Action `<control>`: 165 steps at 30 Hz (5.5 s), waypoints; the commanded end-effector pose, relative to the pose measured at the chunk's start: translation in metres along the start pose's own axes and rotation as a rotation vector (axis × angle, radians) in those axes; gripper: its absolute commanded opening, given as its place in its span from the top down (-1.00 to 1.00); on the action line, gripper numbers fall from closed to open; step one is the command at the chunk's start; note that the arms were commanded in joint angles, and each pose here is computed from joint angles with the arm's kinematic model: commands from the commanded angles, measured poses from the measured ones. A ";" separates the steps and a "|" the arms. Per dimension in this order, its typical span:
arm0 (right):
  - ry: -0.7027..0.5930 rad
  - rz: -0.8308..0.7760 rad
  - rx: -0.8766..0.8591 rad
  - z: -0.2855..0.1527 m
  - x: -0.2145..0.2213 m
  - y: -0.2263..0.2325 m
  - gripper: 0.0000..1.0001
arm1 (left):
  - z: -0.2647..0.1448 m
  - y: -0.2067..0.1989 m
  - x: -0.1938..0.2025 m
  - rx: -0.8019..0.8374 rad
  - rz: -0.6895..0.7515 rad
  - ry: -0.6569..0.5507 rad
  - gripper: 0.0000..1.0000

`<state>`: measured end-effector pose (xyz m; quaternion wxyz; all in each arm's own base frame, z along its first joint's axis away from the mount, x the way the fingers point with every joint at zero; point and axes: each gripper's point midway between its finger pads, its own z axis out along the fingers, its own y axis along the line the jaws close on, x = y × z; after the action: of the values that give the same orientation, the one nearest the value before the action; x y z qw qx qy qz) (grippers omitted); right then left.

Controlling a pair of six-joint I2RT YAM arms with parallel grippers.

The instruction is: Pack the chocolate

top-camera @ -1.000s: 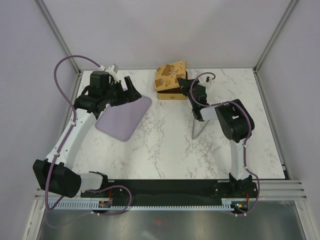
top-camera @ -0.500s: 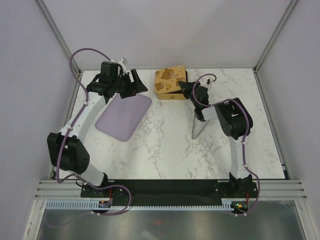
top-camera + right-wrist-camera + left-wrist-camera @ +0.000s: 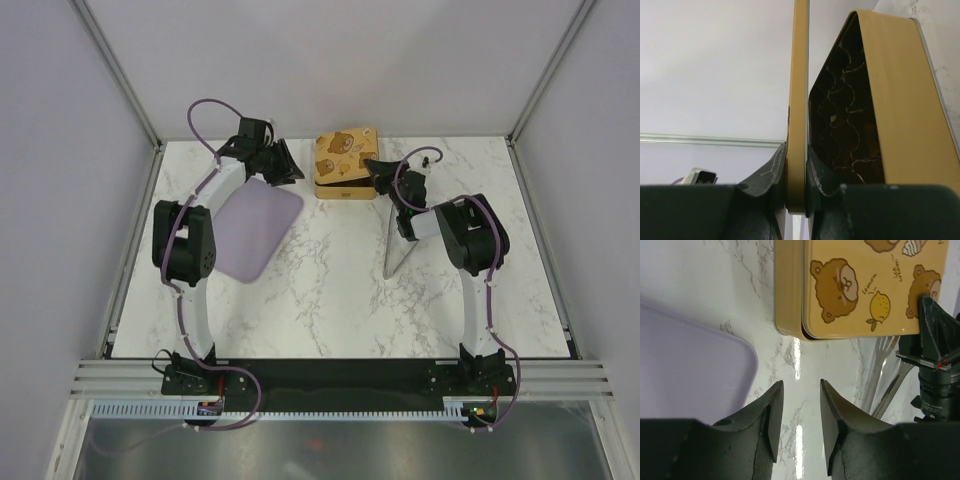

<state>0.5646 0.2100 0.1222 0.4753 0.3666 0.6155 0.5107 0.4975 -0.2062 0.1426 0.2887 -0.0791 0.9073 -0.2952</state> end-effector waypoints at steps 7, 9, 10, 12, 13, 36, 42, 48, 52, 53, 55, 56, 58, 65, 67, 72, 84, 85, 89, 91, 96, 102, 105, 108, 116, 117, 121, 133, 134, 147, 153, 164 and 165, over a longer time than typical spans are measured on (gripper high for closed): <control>0.020 0.016 -0.055 0.001 -0.006 0.002 0.85 | 0.046 0.000 -0.021 0.047 -0.020 -0.009 0.19; 0.031 0.013 -0.059 0.003 -0.005 0.004 0.85 | 0.054 0.002 -0.020 0.058 -0.025 -0.001 0.20; 0.039 0.014 -0.060 0.004 -0.003 0.004 0.87 | 0.056 0.000 -0.020 0.066 -0.024 -0.001 0.20; 0.052 0.029 -0.072 0.006 -0.001 0.007 0.90 | 0.057 -0.005 -0.023 0.098 -0.022 -0.009 0.20; 0.054 0.033 -0.075 0.006 -0.001 0.008 0.93 | 0.057 -0.006 -0.024 0.109 -0.021 -0.012 0.20; 0.074 0.116 -0.125 0.001 0.011 0.017 0.95 | 0.082 -0.016 -0.023 0.218 -0.051 -0.001 0.22; 0.070 0.115 -0.104 -0.002 0.013 0.009 0.81 | 0.086 -0.013 -0.022 0.218 -0.054 0.000 0.24; 0.063 0.092 -0.098 -0.008 0.010 0.010 0.49 | 0.090 -0.012 -0.021 0.228 -0.058 0.008 0.31; 0.051 0.080 -0.072 -0.012 0.005 0.004 0.36 | 0.093 -0.012 -0.020 0.232 -0.060 0.015 0.34; 0.051 0.080 -0.070 -0.013 0.004 0.004 0.33 | 0.095 -0.010 -0.019 0.231 -0.061 0.018 0.35; 0.047 0.077 -0.068 -0.014 0.000 0.003 0.25 | 0.096 -0.011 -0.018 0.235 -0.063 0.020 0.34; 0.044 0.072 -0.067 -0.015 -0.001 0.003 0.23 | 0.096 -0.010 -0.019 0.237 -0.069 0.018 0.34; 0.044 0.049 -0.073 -0.016 -0.001 0.007 0.19 | 0.097 -0.013 -0.019 0.249 -0.067 0.019 0.34; 0.038 -0.009 -0.042 -0.020 -0.013 0.013 -0.08 | 0.098 -0.013 -0.018 0.254 -0.074 0.022 0.34; 0.034 -0.022 -0.029 -0.023 -0.015 0.014 -0.12 | 0.098 -0.013 -0.019 0.253 -0.073 0.020 0.33; 0.024 -0.061 0.027 -0.030 -0.022 0.012 -0.15 | 0.098 -0.013 -0.018 0.253 -0.075 0.022 0.32; -0.038 -0.204 0.213 -0.054 -0.053 0.004 -0.19 | 0.095 -0.021 -0.014 0.289 -0.094 0.051 0.30; -0.034 -0.225 0.216 -0.052 -0.054 0.007 -0.20 | 0.094 -0.022 -0.014 0.291 -0.090 0.050 0.29; 0.004 -0.350 0.203 -0.032 -0.056 0.025 -0.20 | 0.091 -0.022 -0.012 0.289 -0.088 0.055 0.22; 0.059 -0.437 0.241 -0.027 -0.053 0.016 -0.20 | 0.085 -0.024 -0.016 0.283 -0.072 0.039 0.17; 0.114 -0.595 0.305 -0.008 -0.056 0.002 -0.20 | 0.075 -0.022 -0.022 0.261 -0.062 0.022 0.14; 0.239 -0.640 0.319 0.010 -0.038 -0.031 -0.19 | 0.050 -0.011 -0.031 0.181 -0.060 -0.028 0.07; 0.327 -0.627 0.363 0.011 -0.022 -0.062 -0.17 | 0.026 -0.003 -0.040 0.079 -0.033 -0.094 0.07; 0.357 -0.630 0.396 0.007 -0.017 -0.081 -0.04 | -0.009 -0.007 -0.047 0.033 -0.007 -0.158 0.07; 0.338 -0.693 0.302 0.015 -0.026 -0.039 0.08 | -0.101 -0.033 -0.023 0.062 0.039 -0.218 0.01; 0.337 -0.701 0.295 0.015 -0.028 -0.032 0.06 | -0.109 -0.038 -0.018 0.085 0.060 -0.211 -0.02; 0.240 -0.765 0.295 0.013 -0.052 0.010 -0.09 | -0.164 -0.057 0.002 0.139 0.125 -0.226 -0.10; 0.246 -0.469 -0.294 0.055 0.008 0.109 1.00 | -0.211 -0.026 0.050 0.042 0.267 -0.260 -0.24; 0.259 -0.438 -0.344 0.059 0.016 0.115 1.00 | -0.211 -0.025 0.052 0.041 0.268 -0.259 -0.24; 0.348 -0.279 -0.017 0.116 0.074 -0.015 1.00 | -0.210 -0.013 0.061 0.008 0.278 -0.263 -0.24; 0.339 -0.339 -0.056 0.109 0.053 0.026 1.00 | -0.212 -0.011 0.059 -0.005 0.286 -0.277 -0.24; 0.373 -0.426 -0.406 0.010 0.011 0.205 0.55 | -0.224 -0.010 0.054 -0.026 0.306 -0.330 -0.31; 0.369 -0.508 -0.419 -0.014 0.009 0.223 0.35 | -0.228 -0.014 0.053 -0.013 0.315 -0.342 -0.32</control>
<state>0.6020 0.2567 0.2118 0.4522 0.1230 0.7066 0.5301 0.3246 -0.1261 0.2568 0.4414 -0.0112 0.8669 -0.2315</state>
